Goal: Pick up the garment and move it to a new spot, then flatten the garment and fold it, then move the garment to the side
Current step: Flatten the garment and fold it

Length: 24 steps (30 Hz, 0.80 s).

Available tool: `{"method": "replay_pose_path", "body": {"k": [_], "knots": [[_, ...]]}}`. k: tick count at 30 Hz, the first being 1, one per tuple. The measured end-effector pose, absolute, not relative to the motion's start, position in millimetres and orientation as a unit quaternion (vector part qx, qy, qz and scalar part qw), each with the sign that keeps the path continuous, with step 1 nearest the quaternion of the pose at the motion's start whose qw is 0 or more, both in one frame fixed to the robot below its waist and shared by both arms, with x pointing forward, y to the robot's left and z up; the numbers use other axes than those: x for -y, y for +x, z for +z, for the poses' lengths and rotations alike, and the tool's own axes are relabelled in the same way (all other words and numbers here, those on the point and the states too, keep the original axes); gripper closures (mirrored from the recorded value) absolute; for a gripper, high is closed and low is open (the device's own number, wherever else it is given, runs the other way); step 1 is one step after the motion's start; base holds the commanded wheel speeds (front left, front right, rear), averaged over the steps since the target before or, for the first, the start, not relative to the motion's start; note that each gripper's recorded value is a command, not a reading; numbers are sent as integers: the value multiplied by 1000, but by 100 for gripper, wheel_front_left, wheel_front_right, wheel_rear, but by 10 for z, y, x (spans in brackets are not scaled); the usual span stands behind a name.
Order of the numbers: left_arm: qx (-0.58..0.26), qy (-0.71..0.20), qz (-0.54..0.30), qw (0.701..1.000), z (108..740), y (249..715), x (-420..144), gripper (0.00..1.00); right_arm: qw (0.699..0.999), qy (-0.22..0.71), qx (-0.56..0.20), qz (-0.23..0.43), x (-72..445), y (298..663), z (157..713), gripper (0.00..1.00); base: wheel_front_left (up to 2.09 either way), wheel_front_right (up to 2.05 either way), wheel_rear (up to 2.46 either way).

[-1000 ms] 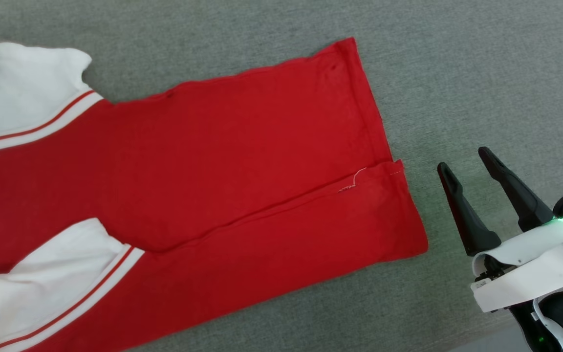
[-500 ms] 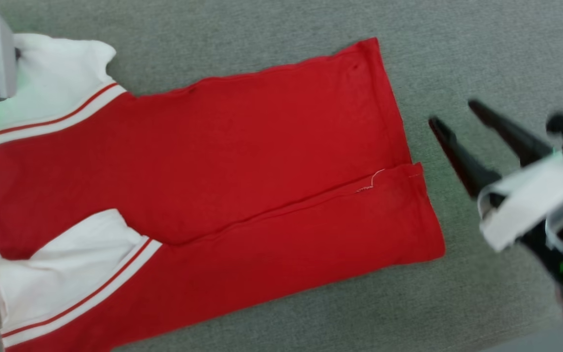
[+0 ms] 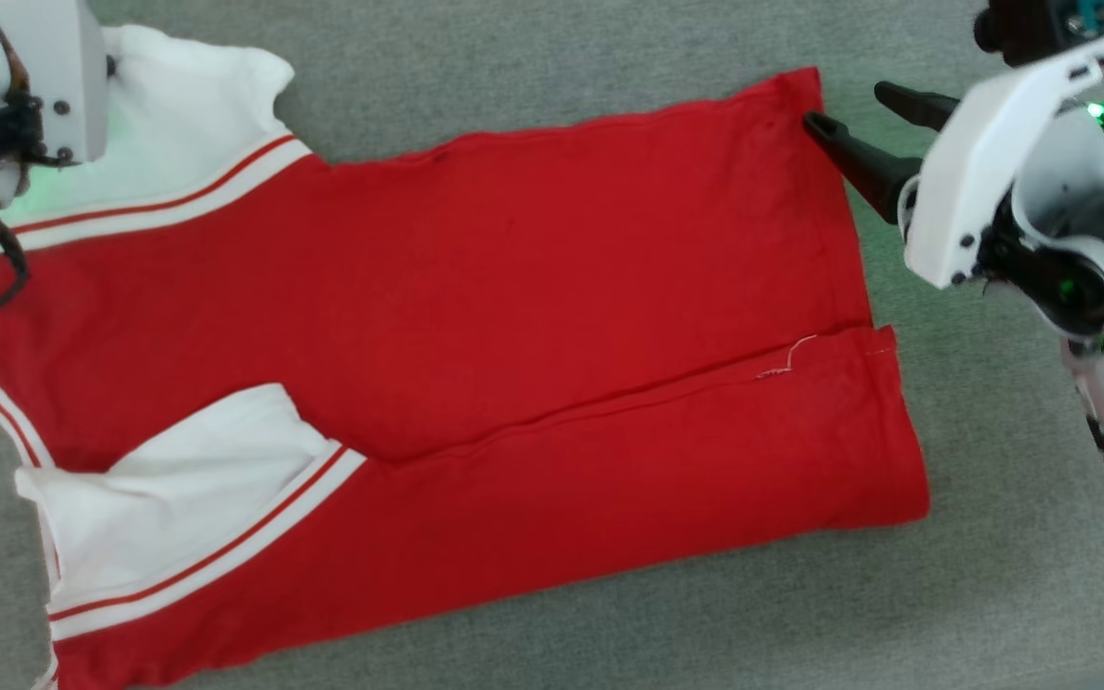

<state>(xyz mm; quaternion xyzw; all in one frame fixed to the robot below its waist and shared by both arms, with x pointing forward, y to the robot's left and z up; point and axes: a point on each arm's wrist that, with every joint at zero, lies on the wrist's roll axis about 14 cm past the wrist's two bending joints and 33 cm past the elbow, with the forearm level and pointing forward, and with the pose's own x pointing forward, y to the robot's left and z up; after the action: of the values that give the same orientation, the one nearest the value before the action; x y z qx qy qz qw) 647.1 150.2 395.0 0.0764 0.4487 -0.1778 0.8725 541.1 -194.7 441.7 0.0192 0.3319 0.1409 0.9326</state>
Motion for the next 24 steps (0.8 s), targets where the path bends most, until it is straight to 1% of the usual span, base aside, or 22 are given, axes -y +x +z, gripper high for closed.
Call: {"method": "replay_pose_path", "body": {"k": [4, 8, 9, 10, 16, 24], "knots": [[-446, 76, -176, 874, 3944, 6479, -1513, 100, 919, 11, -370, 138, 1941, 5488, 4255, 0, 0, 0, 0], [-443, 75, -177, 876, 3937, 6493, -1514, 100, 900, 10, -415, 137, 1915, 5482, 4054, 0, 0, 0, 0], [-442, 74, -177, 876, 3937, 6494, -1509, 100, 894, 10, -425, 138, 1903, 5477, 4019, 60, 0, 0, 0], [-441, 73, -178, 877, 3936, 6493, -1507, 100, 890, 10, -435, 140, 1892, 5479, 4003, 100, 0, 0, 0], [-424, 64, -177, 886, 4003, 6505, -1500, 100, 879, 11, -453, 150, 1822, 5490, 3984, 100, 0, 0, 0], [-386, 48, -189, 902, 4362, 6483, -1419, 100, 897, 0, -416, 151, 1890, 5509, 4174, 100, 0, 0, 0]]}}
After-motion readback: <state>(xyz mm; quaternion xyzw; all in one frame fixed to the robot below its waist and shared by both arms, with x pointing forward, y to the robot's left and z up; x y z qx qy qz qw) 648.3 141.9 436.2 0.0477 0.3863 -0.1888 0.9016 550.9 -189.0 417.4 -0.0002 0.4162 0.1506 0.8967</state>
